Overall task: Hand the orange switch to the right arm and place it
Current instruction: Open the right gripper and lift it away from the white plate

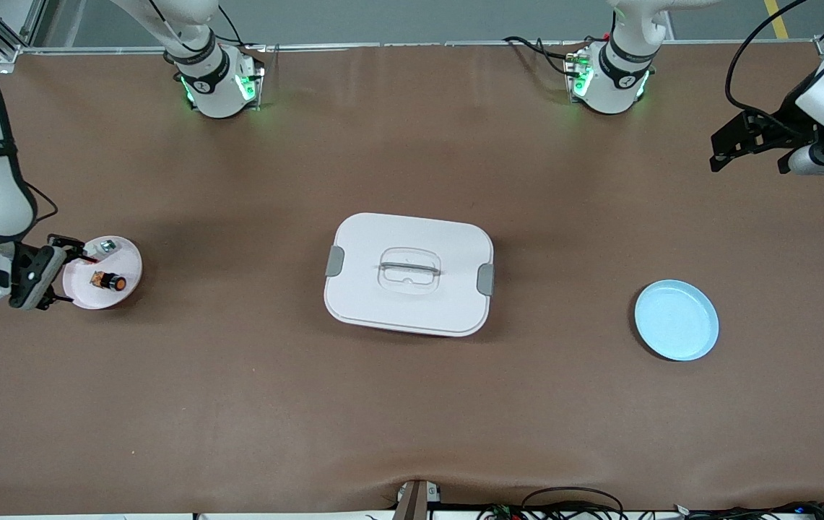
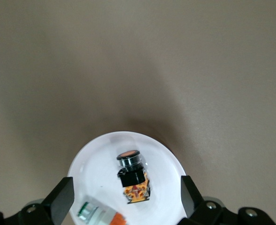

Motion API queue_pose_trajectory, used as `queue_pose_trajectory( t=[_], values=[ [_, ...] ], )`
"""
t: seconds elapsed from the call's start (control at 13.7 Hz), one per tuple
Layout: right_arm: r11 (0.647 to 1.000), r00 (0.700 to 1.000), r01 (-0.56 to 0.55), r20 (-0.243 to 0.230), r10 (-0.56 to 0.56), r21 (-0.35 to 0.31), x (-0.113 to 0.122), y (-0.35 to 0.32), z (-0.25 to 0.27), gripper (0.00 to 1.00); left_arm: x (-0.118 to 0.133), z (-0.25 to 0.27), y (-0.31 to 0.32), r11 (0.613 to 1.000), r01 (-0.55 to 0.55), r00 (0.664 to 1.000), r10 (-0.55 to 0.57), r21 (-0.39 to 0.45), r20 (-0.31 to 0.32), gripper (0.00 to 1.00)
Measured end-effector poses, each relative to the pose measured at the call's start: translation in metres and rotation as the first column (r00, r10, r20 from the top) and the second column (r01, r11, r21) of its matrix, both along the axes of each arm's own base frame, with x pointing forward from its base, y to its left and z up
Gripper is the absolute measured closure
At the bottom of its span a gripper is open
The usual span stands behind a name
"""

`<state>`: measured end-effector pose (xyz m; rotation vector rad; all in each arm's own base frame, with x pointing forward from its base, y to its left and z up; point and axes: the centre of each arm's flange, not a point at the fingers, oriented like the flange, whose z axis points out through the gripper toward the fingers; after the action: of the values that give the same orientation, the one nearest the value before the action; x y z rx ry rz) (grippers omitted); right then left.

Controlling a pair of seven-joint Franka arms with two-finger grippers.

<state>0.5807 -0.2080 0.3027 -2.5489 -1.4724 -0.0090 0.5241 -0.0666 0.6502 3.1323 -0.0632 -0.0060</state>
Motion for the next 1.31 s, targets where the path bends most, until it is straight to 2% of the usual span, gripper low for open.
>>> queue_pose_trajectory(
  t=[0.29,0.51,0.66,0.8,1.02,1.09,1.31],
  values=[
    [0.981,0.985,0.146,-0.075,-0.156,-0.127,0.014,0.039,0.075,0.00,0.000,0.000,0.000,1.000,0.000,1.000,0.000,0.000,0.000,0.00],
    [0.942,0.946,0.277,-0.121,-0.302,-0.190,0.014,0.080,0.135,0.00,0.000,0.000,0.000,1.000,0.000,1.000,0.000,0.000,0.000,0.00],
    [0.901,0.903,0.372,-0.138,-0.407,-0.224,0.008,0.090,0.162,0.00,0.000,0.000,0.000,1.000,0.000,1.000,0.000,0.000,0.001,0.00],
    [0.844,0.847,0.472,-0.136,-0.514,-0.254,0.000,0.094,0.182,0.00,0.000,0.001,0.000,1.000,0.000,1.000,0.000,0.000,0.001,0.00],
    [0.708,0.716,0.637,-0.105,-0.690,-0.306,-0.008,0.120,0.207,0.00,0.000,0.001,0.000,1.000,0.000,1.000,0.000,0.000,0.002,0.00],
    [0.680,0.691,0.662,-0.095,-0.717,-0.317,-0.010,0.136,0.215,0.00,0.000,0.001,0.000,1.000,0.000,1.000,0.000,0.000,0.002,0.00],
    [0.653,0.669,0.682,-0.082,-0.739,-0.329,-0.016,0.162,0.245,0.00,0.000,0.001,0.000,1.000,0.000,1.000,0.000,0.000,0.002,0.00]
  ],
)
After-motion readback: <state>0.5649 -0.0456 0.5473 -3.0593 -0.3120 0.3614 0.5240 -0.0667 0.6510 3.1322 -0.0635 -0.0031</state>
